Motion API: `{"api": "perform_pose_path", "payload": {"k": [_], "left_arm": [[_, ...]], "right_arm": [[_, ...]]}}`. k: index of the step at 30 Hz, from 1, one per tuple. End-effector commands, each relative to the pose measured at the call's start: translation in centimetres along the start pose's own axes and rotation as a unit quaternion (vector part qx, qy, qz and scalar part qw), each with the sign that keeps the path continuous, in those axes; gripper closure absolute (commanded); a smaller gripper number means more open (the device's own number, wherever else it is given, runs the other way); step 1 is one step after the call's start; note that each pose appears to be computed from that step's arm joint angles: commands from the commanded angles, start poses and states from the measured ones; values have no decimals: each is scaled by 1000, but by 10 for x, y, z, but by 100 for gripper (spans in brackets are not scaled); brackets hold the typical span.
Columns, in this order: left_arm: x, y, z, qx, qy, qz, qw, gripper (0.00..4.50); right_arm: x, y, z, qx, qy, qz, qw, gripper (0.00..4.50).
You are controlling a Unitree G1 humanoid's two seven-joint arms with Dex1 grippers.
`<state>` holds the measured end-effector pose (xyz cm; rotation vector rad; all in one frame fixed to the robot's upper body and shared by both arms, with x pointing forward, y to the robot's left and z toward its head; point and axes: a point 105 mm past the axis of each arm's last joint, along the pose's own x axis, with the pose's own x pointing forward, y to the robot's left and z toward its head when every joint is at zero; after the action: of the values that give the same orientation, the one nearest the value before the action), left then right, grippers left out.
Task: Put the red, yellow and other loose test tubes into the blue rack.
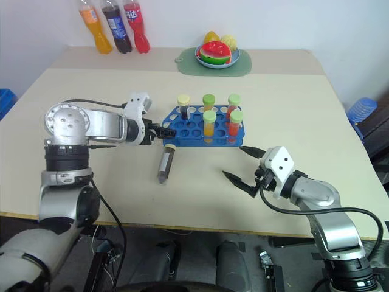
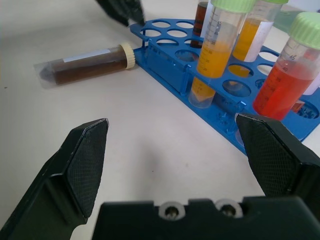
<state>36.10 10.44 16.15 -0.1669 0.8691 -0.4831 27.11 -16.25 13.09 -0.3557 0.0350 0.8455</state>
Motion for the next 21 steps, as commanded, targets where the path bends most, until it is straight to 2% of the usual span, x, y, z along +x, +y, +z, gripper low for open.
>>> {"api": "perform_pose_path", "payload": {"k": [1,8,16,21], "left_arm": [[-7,-17,4,25,22,-21,999,40],[-4,-20,-4,15,87,-11,996,40],[3,-15,-13,-1,139,21,990,40],[9,-18,-14,-14,162,27,986,40]], "right_arm": [[-1,0,5,-11,-14,-3,1000,0],[-7,6,5,-28,-13,7,999,0],[-41,9,4,-67,5,30,997,0],[-52,10,9,-94,-11,49,994,0]]}}
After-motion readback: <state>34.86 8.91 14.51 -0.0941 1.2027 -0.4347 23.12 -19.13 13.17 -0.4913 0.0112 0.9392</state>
